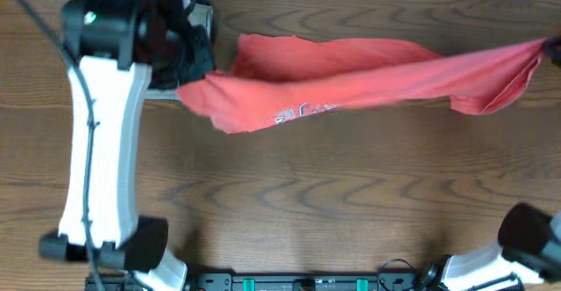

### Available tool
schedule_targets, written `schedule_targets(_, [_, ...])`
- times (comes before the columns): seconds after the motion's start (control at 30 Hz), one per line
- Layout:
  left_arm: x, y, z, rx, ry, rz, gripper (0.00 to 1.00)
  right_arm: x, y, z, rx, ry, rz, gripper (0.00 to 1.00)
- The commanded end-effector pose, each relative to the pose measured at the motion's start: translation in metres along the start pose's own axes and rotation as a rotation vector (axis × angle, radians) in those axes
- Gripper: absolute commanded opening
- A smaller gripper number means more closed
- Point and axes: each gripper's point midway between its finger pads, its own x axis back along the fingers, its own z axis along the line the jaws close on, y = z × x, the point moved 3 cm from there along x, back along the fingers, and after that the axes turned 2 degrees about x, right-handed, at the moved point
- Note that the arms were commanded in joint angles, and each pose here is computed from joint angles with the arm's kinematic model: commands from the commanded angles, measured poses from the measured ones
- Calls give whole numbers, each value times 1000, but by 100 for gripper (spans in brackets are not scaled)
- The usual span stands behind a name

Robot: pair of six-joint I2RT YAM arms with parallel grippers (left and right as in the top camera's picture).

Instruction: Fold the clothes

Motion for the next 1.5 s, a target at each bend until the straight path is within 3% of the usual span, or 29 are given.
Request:
schedule_targets(0.0, [18, -19, 1, -24, 0, 22, 6, 13, -20, -7, 15, -84, 10, 1])
schedule_targets(0.27, [44, -64, -24, -159, -67, 13, 6, 21, -71, -18, -12, -194, 85, 1])
schedule_targets(0.47, [43, -113, -20, -212, -64, 89, 6, 18, -102, -28, -58, -217, 131, 1])
schedule_targets(0.77, [16, -174, 26, -119, 34, 231, 6, 0, -147, -28, -85, -172, 169, 1])
schedule_targets(1.13, [-13, -223, 66, 23, 118, 317, 6, -51, -202, -41, -134, -112, 264, 1])
schedule_targets(1.47, [-23, -245, 84, 78, 137, 330, 6, -62, -208, -44, -157, -101, 268, 1])
